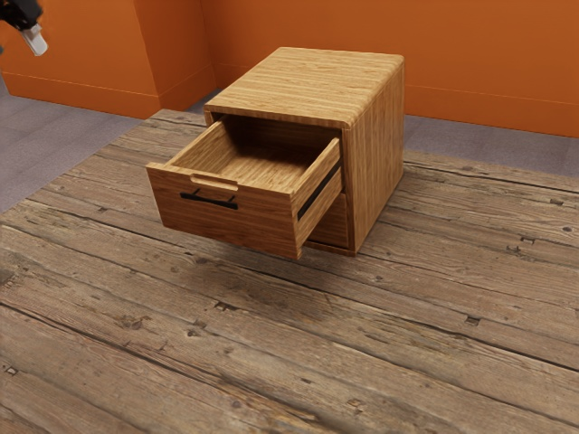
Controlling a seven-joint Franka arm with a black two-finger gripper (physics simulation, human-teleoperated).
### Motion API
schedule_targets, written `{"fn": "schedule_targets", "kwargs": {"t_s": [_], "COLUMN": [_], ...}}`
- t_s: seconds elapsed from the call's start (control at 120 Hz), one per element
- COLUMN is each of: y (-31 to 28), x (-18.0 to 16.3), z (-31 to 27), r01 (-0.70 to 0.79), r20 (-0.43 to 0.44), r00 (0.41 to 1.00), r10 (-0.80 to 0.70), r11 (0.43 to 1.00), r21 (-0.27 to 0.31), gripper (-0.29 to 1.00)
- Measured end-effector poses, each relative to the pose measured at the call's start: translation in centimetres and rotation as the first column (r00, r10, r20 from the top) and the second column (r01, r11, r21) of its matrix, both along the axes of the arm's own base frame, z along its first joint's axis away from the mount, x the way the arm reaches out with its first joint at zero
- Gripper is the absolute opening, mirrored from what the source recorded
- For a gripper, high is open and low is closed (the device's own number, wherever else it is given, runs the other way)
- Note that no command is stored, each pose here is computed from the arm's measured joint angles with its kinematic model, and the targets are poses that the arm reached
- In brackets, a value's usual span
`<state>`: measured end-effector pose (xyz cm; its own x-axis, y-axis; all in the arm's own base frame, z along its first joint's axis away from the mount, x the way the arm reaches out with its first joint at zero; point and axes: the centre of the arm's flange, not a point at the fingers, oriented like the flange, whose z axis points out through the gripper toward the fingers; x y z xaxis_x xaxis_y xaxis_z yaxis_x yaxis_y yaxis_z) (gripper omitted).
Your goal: Push the drawer handle with one arm to close the drawer
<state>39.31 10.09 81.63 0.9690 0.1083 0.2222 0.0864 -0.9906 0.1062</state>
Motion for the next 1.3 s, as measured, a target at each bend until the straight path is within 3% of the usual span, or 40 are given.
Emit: {"fn": "schedule_targets", "kwargs": {"t_s": [0.108,0.208,0.3,0.417,0.608,0.767,0.883,1.1,1.3], "y": [-2.4,-3.5,-4.6,-6.2,-6.7,-8.5,-9.2,-10.6,-12.1], "x": [-7.6,-9.1,-9.4,-8.3,-5.8,-2.8,-0.5,4.3,6.3], "z": [-8.0,-17.8,-20.4,-21.9,-24.6,-26.6,-27.3,-27.9,-27.9], "r01": [0.024,0.007,0.014,0.043,0.055,0.062,0.064,0.056,0.056], "r20": [-0.087,-0.25,-0.273,-0.265,-0.255,-0.265,-0.256,-0.244,-0.197], "r00": [0.996,0.968,0.962,0.964,0.966,0.963,0.965,0.968,0.979], "r10": [-0.026,-0.019,-0.023,-0.037,-0.046,-0.054,-0.058,-0.055,-0.056], "r11": [0.999,0.999,0.999,0.999,0.998,0.998,0.998,0.998,0.998], "r21": [-0.033,-0.051,-0.032,0.018,0.029,0.022,0.017,-0.002,-0.007], "gripper": [0.68,0.68,0.68,0.68,0.68,0.28,0.1,-0.03,-0.07]}}
